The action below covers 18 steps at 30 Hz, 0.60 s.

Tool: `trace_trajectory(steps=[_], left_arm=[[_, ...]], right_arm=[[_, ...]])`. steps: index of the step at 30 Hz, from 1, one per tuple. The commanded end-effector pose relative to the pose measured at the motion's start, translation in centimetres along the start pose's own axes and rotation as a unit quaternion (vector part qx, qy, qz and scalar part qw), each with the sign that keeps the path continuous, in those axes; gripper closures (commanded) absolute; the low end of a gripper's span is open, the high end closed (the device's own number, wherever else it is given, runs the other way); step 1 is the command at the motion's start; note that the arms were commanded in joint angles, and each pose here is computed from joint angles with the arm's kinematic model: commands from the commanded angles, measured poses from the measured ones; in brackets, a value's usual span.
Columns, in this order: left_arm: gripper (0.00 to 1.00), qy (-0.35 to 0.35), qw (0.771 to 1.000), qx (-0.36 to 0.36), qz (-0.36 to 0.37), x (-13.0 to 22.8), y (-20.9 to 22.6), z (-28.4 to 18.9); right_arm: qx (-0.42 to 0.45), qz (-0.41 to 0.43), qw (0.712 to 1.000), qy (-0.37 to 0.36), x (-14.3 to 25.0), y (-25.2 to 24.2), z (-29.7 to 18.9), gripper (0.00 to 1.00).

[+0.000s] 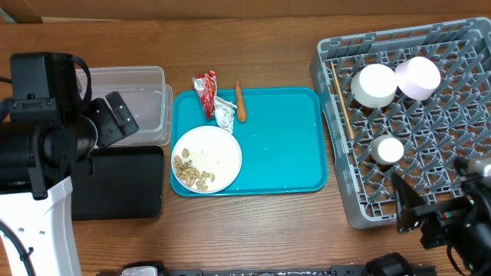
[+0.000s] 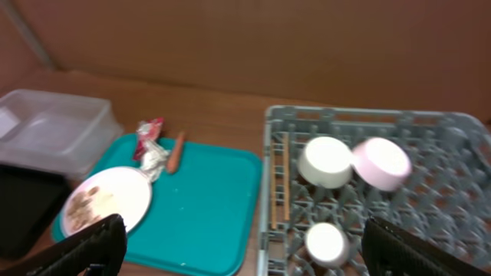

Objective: Sort waste into correct bins and load items into the dishwasher

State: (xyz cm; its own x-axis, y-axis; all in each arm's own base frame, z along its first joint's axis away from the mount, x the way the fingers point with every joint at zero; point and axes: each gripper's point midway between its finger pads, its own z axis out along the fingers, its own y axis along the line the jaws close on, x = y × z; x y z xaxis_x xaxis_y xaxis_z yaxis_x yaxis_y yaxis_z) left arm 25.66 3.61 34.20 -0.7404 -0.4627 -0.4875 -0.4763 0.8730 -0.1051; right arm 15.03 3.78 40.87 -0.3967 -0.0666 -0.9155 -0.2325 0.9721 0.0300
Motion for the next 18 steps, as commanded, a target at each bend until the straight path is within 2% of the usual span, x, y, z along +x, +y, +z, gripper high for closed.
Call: trace_trajectory(steps=[1, 9, 13, 18], left_arm=[[0.0, -0.001, 1.0, -0.007, -0.007, -0.2, 0.2, 0.1], [0.0, -0.001, 1.0, -0.007, -0.007, -0.2, 0.2, 0.1], [0.0, -0.001, 1.0, -0.007, -0.007, -0.2, 0.2, 0.1], [0.0, -0.001, 1.0, -0.007, -0.007, -0.2, 0.2, 0.1]], right_arm=[[0.071, 0.023, 0.997, 0.003, 1.9, -2.5, 2.1, 0.0], [0.093, 0.035, 0.994, -0.043, 6.5, -3.9, 8.4, 0.0], [0.076, 0.035, 0.991, -0.109, 9.7, -3.7, 12.2, 0.0], [0.049, 0.031, 0.986, -0.157, 12.7, -2.9, 14.3, 0.0]])
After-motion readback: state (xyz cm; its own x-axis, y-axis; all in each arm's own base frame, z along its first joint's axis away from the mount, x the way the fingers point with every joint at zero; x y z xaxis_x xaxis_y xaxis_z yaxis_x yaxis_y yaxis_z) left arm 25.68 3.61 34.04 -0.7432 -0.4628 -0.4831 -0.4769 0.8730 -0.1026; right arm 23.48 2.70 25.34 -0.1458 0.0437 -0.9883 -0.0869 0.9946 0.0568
